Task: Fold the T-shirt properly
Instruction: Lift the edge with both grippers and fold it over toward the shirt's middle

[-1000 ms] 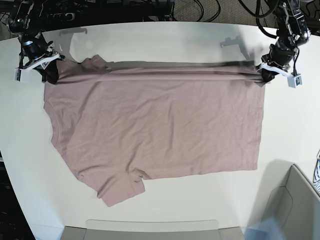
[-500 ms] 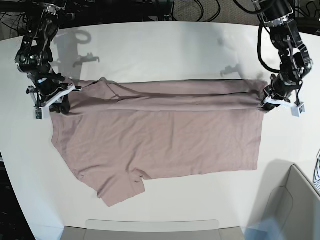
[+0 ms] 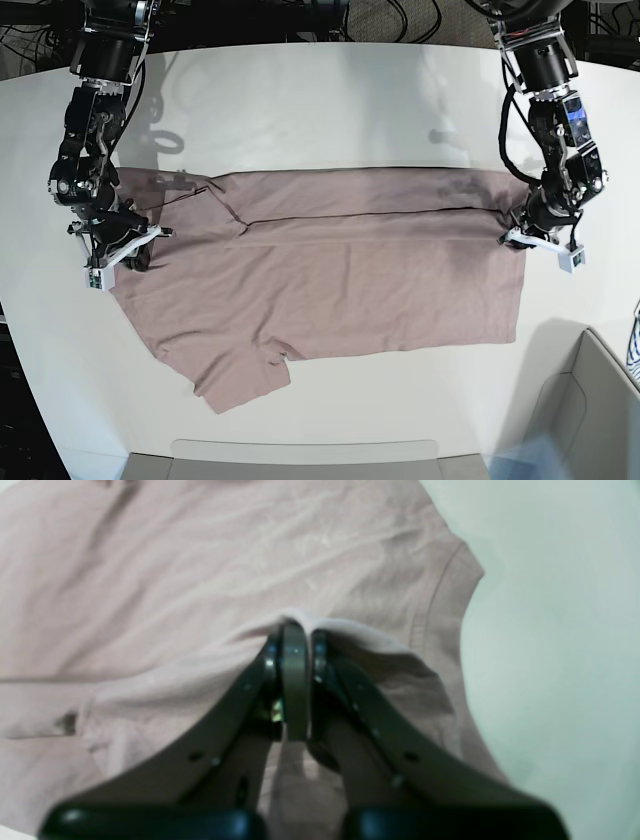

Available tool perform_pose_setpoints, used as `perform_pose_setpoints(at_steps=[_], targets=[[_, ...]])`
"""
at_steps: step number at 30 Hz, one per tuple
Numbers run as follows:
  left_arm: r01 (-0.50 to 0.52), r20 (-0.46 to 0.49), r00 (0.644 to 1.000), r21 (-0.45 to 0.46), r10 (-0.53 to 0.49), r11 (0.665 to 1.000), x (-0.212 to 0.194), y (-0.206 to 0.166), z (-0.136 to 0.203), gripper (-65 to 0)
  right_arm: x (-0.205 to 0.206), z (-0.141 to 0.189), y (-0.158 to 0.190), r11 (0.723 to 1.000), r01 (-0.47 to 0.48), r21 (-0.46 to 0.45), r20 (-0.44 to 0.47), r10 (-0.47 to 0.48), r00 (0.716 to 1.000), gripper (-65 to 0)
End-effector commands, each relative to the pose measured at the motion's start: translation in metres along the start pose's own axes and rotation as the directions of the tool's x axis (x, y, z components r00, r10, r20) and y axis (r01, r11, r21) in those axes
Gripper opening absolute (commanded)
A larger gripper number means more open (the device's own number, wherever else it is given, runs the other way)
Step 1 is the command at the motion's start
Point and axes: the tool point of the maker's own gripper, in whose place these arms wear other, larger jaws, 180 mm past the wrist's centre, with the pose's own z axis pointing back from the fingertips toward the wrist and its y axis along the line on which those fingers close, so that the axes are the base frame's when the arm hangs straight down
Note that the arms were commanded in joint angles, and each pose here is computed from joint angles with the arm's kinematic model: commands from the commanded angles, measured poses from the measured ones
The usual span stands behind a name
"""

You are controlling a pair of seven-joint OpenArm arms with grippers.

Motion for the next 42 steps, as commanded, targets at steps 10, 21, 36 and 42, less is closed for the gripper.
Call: perform_pose_setpoints(at_steps=[10,21,36,42], targets=[[-0.006,0.037,0.999,0.02,0.006,1.0,0.013,0.009,-0.003,-63.6,0.022,-0.012,-0.001,1.0,0.011,0.008,0.087,-0.012,0.996,-65.0],[0.039,0.227,0.973,0.033,-0.045,0.999,0.057,0.011,0.049,-49.4,0.057,0.03,-0.005,0.999,-0.039,-0.03,0.227,0.044,0.973,-34.1],[0.22,0.1,0.972,-0.044,-0.215,0.974,-0.019,-0.046,0.002,-65.0,0.005,0.008,-0.019,0.999,0.019,-0.038,0.087,-0.016,0.996,-61.5],[0.281,-0.033,0.959,-0.014,-0.282,0.959,-0.065,-0.036,-0.031,-65.0,-0.028,-0.008,-0.02,0.999,-0.036,-0.017,-0.038,0.036,0.999,-65.0]])
